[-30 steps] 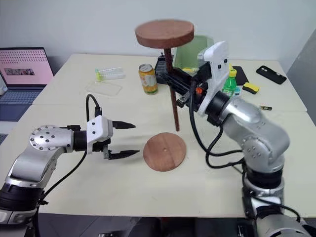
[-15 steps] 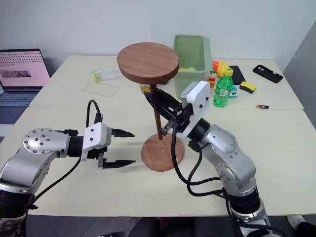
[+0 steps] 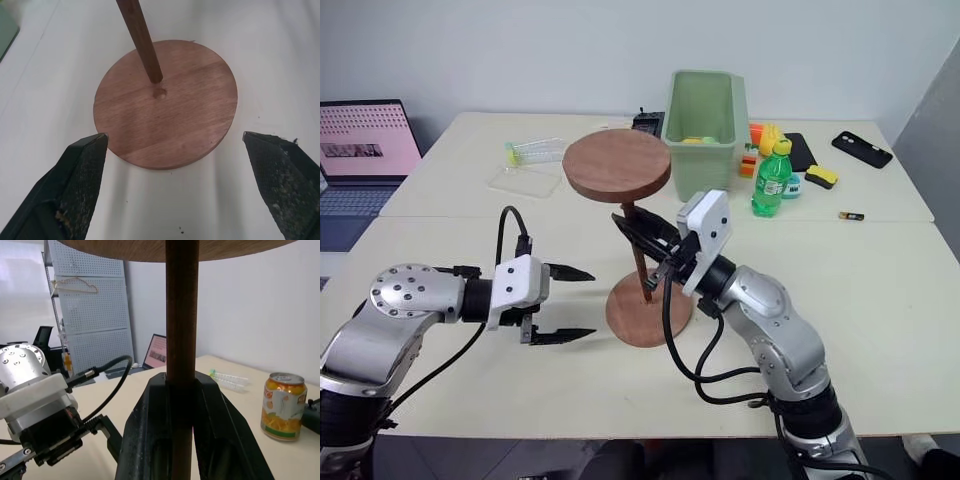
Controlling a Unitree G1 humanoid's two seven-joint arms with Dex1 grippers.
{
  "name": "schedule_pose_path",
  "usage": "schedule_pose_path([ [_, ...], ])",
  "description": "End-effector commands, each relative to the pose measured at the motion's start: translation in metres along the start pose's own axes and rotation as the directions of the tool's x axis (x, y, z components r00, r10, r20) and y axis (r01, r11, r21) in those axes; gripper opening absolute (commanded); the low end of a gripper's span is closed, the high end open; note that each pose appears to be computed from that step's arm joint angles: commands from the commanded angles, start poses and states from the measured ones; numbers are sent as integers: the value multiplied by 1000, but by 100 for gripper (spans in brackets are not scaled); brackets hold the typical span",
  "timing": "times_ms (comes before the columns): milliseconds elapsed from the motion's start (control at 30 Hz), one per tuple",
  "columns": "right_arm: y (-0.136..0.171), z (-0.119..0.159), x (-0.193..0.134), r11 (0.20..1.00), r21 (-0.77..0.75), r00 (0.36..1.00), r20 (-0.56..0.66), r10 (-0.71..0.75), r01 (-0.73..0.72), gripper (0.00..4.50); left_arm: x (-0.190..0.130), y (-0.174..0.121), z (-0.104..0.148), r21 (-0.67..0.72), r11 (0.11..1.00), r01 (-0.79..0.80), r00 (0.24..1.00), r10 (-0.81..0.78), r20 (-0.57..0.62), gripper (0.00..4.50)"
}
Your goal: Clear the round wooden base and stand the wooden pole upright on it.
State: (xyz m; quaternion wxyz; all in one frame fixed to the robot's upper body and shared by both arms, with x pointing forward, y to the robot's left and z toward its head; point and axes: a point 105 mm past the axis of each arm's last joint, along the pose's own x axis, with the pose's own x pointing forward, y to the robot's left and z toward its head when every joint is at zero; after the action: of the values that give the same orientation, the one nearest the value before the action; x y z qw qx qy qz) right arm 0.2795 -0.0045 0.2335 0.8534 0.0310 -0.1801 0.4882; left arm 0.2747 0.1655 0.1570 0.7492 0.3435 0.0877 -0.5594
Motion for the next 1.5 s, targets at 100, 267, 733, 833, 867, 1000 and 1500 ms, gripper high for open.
schedule_pose_path([
  [100, 4, 8, 2, 1000, -31, 998, 55, 8, -6, 22, -3, 0, 4, 39, 999, 13, 1000, -13, 2, 450],
  [267, 5, 4, 3, 999, -32, 999, 53, 11, -9, 22, -2, 1, 1, 39, 999, 14, 1000, -14, -5, 450],
  [733, 9, -2, 1, 999, -31, 998, 45, 33, -32, 22, -2, 3, 1, 40, 999, 1, 1000, -1, -2, 450],
  [833, 9, -1, 2, 999, -36, 998, 50, 31, -30, 22, -2, 3, 1, 40, 999, 1, 1000, -1, -1, 450],
  [867, 8, -2, 3, 999, -37, 998, 49, 29, -27, 22, -2, 3, 1, 40, 999, 0, 1000, 0, -1, 450],
  [1000, 6, -3, 3, 998, -54, 999, 46, 25, -23, 22, -1, 4, 0, 46, 999, -3, 1000, 3, -1, 450],
  [1500, 11, -10, 2, 997, -61, 998, 29, 46, -44, 22, -1, 6, -3, 54, 998, -8, 1000, 7, 1, 450],
])
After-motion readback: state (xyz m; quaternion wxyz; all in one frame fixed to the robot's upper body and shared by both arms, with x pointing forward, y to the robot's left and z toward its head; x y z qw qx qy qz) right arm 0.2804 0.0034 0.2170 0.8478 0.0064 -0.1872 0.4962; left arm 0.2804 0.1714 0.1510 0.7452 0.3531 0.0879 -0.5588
